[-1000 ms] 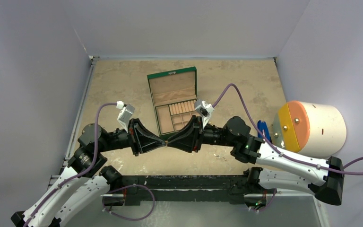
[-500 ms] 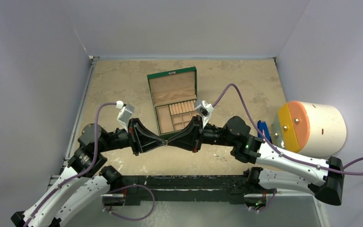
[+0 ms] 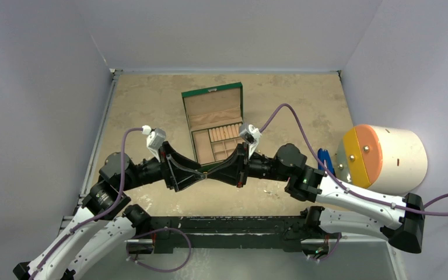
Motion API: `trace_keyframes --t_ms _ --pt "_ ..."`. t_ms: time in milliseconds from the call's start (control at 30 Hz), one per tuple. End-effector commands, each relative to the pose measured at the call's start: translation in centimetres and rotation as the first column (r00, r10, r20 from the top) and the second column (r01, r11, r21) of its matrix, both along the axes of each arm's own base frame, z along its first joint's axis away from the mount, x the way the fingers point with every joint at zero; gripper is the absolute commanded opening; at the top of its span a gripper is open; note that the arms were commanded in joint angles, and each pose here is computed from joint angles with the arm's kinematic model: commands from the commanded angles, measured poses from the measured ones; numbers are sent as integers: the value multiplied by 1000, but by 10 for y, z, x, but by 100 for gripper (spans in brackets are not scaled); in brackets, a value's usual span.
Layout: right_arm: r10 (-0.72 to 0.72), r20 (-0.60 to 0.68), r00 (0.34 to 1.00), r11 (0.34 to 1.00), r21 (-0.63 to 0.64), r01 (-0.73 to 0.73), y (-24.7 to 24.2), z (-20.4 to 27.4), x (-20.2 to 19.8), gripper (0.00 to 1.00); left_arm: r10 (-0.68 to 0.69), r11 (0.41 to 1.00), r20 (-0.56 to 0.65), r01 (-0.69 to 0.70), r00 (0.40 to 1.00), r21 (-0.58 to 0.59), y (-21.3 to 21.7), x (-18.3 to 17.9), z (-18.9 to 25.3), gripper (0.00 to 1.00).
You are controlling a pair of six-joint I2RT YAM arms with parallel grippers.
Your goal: Organize the mixed jewelry
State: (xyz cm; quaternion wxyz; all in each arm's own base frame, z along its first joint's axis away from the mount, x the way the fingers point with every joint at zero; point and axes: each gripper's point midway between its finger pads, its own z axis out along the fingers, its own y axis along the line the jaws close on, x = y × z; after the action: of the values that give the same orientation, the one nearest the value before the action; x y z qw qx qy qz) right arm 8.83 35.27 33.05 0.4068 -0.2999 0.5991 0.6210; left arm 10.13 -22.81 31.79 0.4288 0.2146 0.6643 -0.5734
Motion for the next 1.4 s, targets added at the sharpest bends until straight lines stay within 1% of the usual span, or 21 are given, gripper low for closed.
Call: trace_keyframes --t_ms 0,133,267,400,500,600,700,800,933,1133,1367 --pt "-136 19 991 990 -41 137 -7 4 23 0 144 989 64 -146 987 30 15 19 8 59" --pt "-278 19 960 949 -149 278 -12 -15 50 0 235 968 60 -239 970 73 24 33 -3 60" --pt "-403 47 914 877 -266 400 -19 -40 75 0 286 950 61 -291 956 110 29 42 -13 62" --pt "-535 101 839 748 -406 526 -33 -72 105 0 332 928 59 -337 942 157 34 50 -26 62" --pt "-594 151 790 654 -481 584 -44 -91 125 0 377 908 56 -381 925 177 40 57 -31 62" --pt "-643 222 733 548 -535 643 -56 -105 146 0 418 887 72 -424 905 183 47 63 -29 62" --pt "-667 294 684 452 -570 686 -65 -116 166 0 478 850 92 -486 874 204 57 70 -31 62" --pt "-677 330 658 395 -592 703 -72 -128 185 0 516 823 103 -525 850 218 63 77 -35 62" --pt "-685 360 634 350 -600 719 -77 -139 208 0 516 819 98 -524 851 234 63 78 -40 62" --pt "-699 372 610 316 -605 731 -82 -154 243 0 517 817 90 -522 851 246 62 79 -44 62" --pt "-703 363 612 329 -597 731 -72 -166 271 0 535 805 91 -539 840 247 67 82 -45 63"
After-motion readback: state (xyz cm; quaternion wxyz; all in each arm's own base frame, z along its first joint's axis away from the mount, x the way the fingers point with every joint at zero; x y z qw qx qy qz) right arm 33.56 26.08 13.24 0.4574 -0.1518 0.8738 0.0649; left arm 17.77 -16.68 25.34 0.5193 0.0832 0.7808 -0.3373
